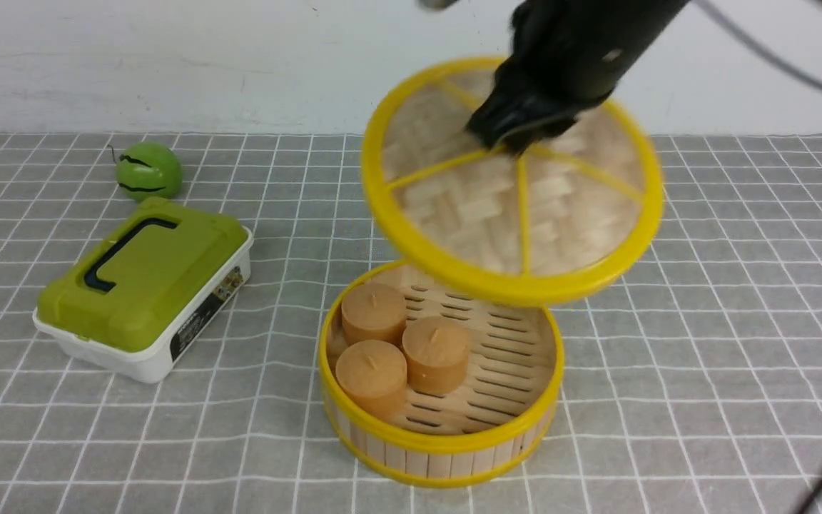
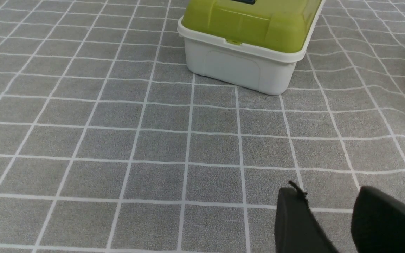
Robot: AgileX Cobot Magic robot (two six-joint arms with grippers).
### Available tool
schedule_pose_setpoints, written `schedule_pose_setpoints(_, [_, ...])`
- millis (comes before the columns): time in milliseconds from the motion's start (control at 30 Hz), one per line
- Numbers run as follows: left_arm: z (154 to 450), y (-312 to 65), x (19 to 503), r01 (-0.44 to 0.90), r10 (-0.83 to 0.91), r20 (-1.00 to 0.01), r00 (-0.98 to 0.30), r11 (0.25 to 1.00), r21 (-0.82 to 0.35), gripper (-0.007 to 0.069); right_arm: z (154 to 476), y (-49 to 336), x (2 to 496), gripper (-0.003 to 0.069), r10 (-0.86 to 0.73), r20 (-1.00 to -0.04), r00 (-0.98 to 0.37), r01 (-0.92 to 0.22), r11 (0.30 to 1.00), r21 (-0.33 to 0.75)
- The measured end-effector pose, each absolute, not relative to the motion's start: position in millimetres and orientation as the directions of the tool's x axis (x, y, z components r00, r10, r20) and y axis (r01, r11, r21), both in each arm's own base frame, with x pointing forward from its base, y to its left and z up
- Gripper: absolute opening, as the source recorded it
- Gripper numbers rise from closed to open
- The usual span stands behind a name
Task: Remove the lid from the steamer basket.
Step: Use the right arm to place the steamer lid on the table
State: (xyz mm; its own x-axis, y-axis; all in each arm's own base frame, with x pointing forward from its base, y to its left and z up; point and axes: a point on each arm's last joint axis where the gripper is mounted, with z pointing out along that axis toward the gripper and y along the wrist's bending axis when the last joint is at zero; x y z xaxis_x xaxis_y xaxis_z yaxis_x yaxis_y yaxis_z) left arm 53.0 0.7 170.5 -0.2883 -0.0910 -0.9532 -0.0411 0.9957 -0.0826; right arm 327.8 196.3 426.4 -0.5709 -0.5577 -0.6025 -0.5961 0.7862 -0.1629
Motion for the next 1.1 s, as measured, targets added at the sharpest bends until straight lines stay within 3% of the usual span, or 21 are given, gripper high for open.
schedule_pose_setpoints(200, [171, 1, 53, -0.041, -0.091, -0.953, -0.288, 0.996, -0.083, 0.0239, 427, 140, 321, 0.0080, -0.481, -0.576, -0.661, -0.487, 0.859, -0.157])
schedule_pose_setpoints(367, [171, 1, 53, -0.041, -0.091, -0.953, -0.288, 0.996, -0.083, 0.0239, 383, 89, 322, 0.0080, -0.384, -0.454, -0.804, -0.371, 0.921, -0.121])
schedule_pose_setpoints(433, [171, 1, 53, -0.041, -0.091, -0.953, -0.288, 0.996, -0.083, 0.0239, 352, 69, 330, 0.0080, -0.314, -0.426, -0.848, -0.313, 0.947, -0.075])
schedule_pose_setpoints(467, [171, 1, 53, -0.041, -0.091, -0.953, -0.288, 0.996, -0.083, 0.0239, 352, 69, 330, 0.0080, -0.309, -0.434, -0.846, -0.308, 0.948, -0.075])
schedule_pose_setpoints(667, [171, 1, 53, -0.041, -0.091, -0.953, -0.288, 0.996, -0.083, 0.0239, 275, 51, 354, 0.0080, -0.224, -0.430, -0.875, -0.233, 0.972, -0.032])
schedule_pose_setpoints(933, [171, 1, 53, -0.041, -0.091, -0.953, -0.288, 0.996, -0.083, 0.0239, 223, 50, 377, 0.0098, -0.169, -0.390, -0.905, -0.179, 0.984, -0.010])
schedule_pose_setpoints(1033, [171, 1, 53, -0.041, -0.091, -0.953, -0.288, 0.996, -0.083, 0.0239, 213, 51, 382, 0.0191, -0.163, -0.387, -0.908, -0.175, 0.985, -0.006])
schedule_pose_setpoints(1067, [171, 1, 53, -0.041, -0.091, -0.953, -0.288, 0.996, -0.083, 0.0239, 213, 51, 382, 0.0191, -0.163, -0.387, -0.908, -0.175, 0.985, -0.006])
schedule_pose_setpoints(1100, [171, 1, 53, -0.041, -0.091, -0.953, -0.288, 0.996, -0.083, 0.0239, 214, 51, 382, 0.0250, -0.161, -0.388, -0.907, -0.173, 0.985, -0.003])
